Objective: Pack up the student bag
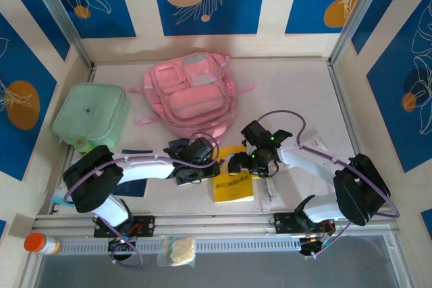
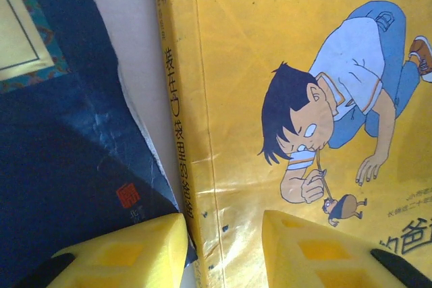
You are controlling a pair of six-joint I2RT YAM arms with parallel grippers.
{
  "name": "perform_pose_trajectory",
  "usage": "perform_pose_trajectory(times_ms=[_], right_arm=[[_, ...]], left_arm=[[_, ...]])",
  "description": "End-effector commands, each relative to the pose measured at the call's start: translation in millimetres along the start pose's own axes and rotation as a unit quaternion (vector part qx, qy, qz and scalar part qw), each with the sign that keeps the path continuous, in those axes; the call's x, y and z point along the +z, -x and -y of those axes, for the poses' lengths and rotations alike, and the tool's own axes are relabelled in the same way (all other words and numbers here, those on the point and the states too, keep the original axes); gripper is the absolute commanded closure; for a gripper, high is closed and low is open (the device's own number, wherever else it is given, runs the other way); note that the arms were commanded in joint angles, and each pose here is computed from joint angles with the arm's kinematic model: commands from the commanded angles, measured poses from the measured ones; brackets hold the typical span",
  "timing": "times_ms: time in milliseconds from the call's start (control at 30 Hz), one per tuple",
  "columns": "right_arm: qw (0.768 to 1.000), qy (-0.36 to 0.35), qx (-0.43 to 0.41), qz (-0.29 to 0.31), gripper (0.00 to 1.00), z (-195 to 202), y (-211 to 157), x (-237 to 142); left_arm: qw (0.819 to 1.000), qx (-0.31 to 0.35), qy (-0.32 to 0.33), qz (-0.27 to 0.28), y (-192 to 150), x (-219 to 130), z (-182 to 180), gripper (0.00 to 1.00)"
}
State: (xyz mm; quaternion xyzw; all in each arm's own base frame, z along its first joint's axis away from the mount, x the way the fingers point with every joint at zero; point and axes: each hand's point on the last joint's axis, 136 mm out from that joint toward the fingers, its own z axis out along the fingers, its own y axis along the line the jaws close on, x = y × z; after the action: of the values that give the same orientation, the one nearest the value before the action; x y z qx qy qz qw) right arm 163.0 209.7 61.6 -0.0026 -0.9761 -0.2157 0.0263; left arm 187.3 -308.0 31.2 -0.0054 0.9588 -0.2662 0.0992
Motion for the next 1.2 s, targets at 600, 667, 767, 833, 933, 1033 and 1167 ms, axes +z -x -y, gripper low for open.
perform_pose_trajectory(times_ms=[600,667,767,833,933,1033,1167], right_arm=[[0.992,0.120,0.025,-0.012,0.75,-12,0,-9],[0.992,0.124,0.024,-0.009,0.81,-13,1,-11],[0.991,0.129,0.023,-0.005,0.91,-15,1,-14],[0.991,0.134,0.021,0.001,0.97,-16,3,-17],[0.989,0.145,0.017,0.012,1.00,-19,5,-24],[0.987,0.159,0.011,0.029,1.00,-24,8,-37],[0.983,0.175,0.004,0.059,1.00,-29,15,-57]], left_arm=[[0.999,0.013,0.037,-0.018,-11,11,-17,0.63],[0.999,0.013,0.037,-0.017,-11,11,-17,0.63],[0.999,0.014,0.035,-0.015,-10,10,-16,0.63],[0.999,0.015,0.033,-0.014,-8,8,-13,0.63],[0.999,0.018,0.030,-0.007,-4,2,-8,0.60],[1.000,0.021,0.019,0.006,2,-8,1,0.56],[0.999,0.031,0.008,0.024,12,-29,14,0.50]])
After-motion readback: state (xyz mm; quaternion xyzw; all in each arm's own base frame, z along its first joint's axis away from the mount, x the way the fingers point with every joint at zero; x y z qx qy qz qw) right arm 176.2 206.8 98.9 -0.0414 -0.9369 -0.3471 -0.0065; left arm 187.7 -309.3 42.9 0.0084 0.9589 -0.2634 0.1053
